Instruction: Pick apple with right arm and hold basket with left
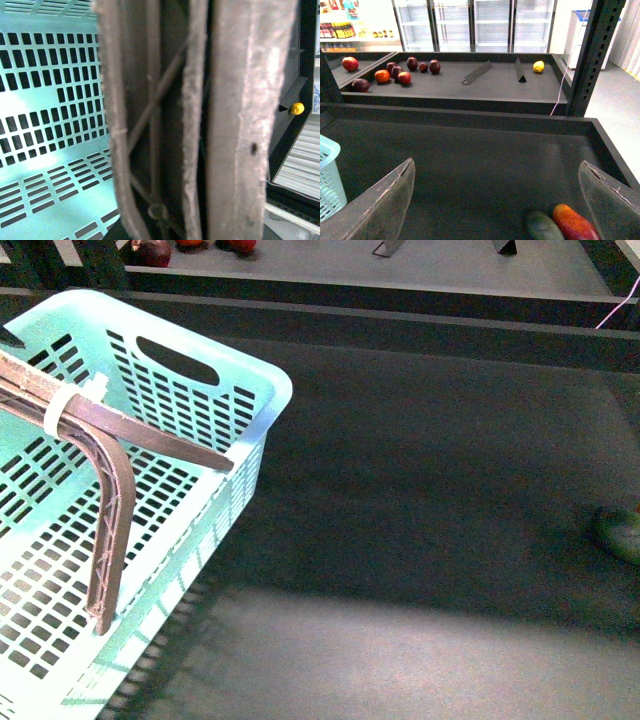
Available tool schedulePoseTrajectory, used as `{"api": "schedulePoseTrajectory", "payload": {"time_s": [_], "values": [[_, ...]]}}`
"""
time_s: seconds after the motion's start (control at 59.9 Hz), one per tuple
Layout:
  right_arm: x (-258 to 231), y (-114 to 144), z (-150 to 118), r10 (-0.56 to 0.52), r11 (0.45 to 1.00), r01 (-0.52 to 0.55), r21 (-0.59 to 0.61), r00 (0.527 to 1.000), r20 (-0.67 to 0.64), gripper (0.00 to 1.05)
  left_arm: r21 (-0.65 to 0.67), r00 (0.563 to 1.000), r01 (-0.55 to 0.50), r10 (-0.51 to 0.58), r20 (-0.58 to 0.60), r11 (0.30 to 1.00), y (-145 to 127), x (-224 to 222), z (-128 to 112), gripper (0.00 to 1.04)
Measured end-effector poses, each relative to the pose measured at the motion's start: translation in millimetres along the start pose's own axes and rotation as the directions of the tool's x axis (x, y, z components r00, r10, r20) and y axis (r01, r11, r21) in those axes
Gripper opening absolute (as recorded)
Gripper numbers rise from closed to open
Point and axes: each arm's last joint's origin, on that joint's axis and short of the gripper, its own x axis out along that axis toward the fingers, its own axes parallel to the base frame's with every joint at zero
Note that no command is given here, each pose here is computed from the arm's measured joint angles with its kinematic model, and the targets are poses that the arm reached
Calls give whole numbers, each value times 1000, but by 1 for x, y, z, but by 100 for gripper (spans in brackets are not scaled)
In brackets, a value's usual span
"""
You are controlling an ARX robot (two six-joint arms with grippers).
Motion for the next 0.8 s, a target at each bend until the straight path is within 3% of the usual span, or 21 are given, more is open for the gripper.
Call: {"api": "schedulePoseTrajectory", "payload": {"time_s": [0.217,0.484,0.801], "values": [[0,0,0,0,1000,0,0,1000,0,96,133,993,90,-78,-89,987,-43,-14,-25,15],[0,0,0,0,1000,0,0,1000,0,96,264,953,245,-181,-244,933,-105,-22,-89,15],[0,0,0,0,1000,0,0,1000,0,96,309,903,326,-196,-383,894,-134,-30,-154,15]]}}
